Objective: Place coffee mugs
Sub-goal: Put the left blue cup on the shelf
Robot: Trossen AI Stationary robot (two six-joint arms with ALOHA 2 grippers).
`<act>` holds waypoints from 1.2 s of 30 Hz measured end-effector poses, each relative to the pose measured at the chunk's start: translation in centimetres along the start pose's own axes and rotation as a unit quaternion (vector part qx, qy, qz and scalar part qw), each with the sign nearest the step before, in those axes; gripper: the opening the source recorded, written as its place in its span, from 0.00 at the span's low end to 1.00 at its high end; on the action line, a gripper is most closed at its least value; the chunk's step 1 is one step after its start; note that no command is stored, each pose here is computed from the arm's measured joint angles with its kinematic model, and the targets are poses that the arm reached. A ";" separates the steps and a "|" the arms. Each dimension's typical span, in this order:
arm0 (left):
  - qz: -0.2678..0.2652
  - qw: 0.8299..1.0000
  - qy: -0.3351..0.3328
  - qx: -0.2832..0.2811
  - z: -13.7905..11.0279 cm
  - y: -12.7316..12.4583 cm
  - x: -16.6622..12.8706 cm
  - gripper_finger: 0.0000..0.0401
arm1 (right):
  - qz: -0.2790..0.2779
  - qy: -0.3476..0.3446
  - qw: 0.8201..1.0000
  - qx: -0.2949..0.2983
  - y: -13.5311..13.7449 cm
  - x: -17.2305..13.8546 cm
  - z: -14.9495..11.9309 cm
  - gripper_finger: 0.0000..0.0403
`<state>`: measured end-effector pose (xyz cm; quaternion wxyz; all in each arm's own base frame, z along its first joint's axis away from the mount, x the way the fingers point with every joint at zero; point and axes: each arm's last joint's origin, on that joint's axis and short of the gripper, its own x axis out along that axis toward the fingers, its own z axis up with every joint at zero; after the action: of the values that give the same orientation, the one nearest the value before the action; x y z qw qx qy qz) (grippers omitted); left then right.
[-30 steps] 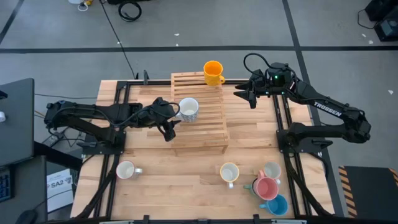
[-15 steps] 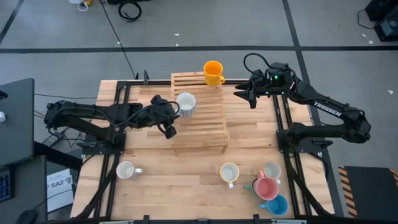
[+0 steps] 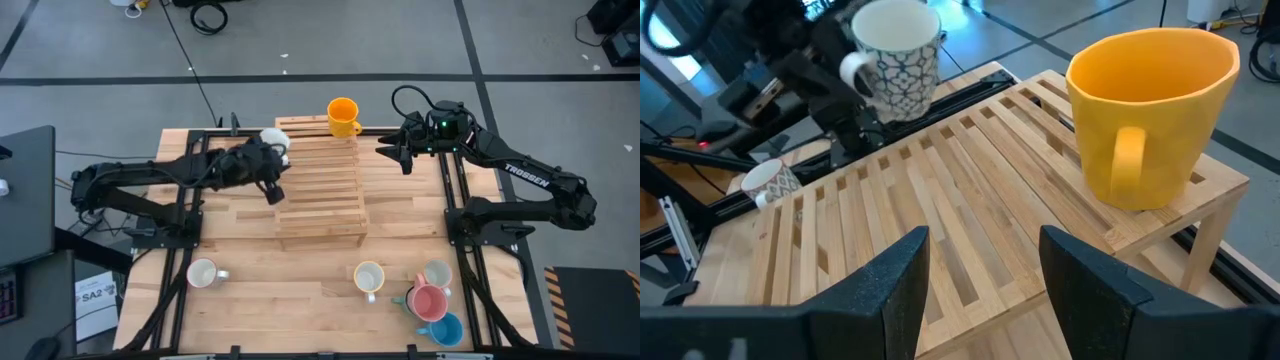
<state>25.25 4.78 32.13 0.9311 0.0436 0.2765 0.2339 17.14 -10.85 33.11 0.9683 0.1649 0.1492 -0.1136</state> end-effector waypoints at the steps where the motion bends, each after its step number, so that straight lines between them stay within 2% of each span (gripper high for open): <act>1: -0.013 1.000 0.007 -0.008 -0.1 0.3 0.1 0.06 | 0.000 0.000 1.000 0.000 0.0 0.0 0.0 0.49; 6: -0.047 0.999 -0.004 -0.027 0.0 1.0 0.5 0.06 | -0.001 0.000 1.000 0.000 0.0 0.0 0.0 0.49; 11: -0.077 0.996 -0.051 0.007 0.9 1.3 0.5 0.06 | -0.001 0.000 1.000 0.000 0.0 0.0 0.0 0.49; 17: -0.161 0.976 -0.119 0.083 1.6 2.3 0.7 0.06 | -0.001 0.000 1.000 0.000 0.0 0.0 0.0 0.49; 23: -0.211 0.959 -0.160 0.102 1.5 5.8 1.1 0.06 | -0.001 0.000 1.000 0.000 0.0 0.0 0.0 0.49; 27: -0.252 0.939 -0.200 0.124 1.1 8.6 1.6 0.06 | -0.002 0.000 1.000 0.000 0.0 0.0 0.0 0.49; 32: -0.323 0.898 -0.264 0.141 0.7 11.5 2.6 0.06 | -0.002 -0.001 1.000 0.000 0.0 0.0 0.0 0.49; 36: -0.349 0.887 -0.272 0.133 -0.4 13.3 4.6 0.07 | -0.002 -0.001 1.000 0.000 0.0 0.0 0.0 0.49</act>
<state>23.01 18.66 32.33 0.9767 0.1301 0.0381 -0.1664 17.14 -10.86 33.11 0.9682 0.1644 0.1490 -0.1159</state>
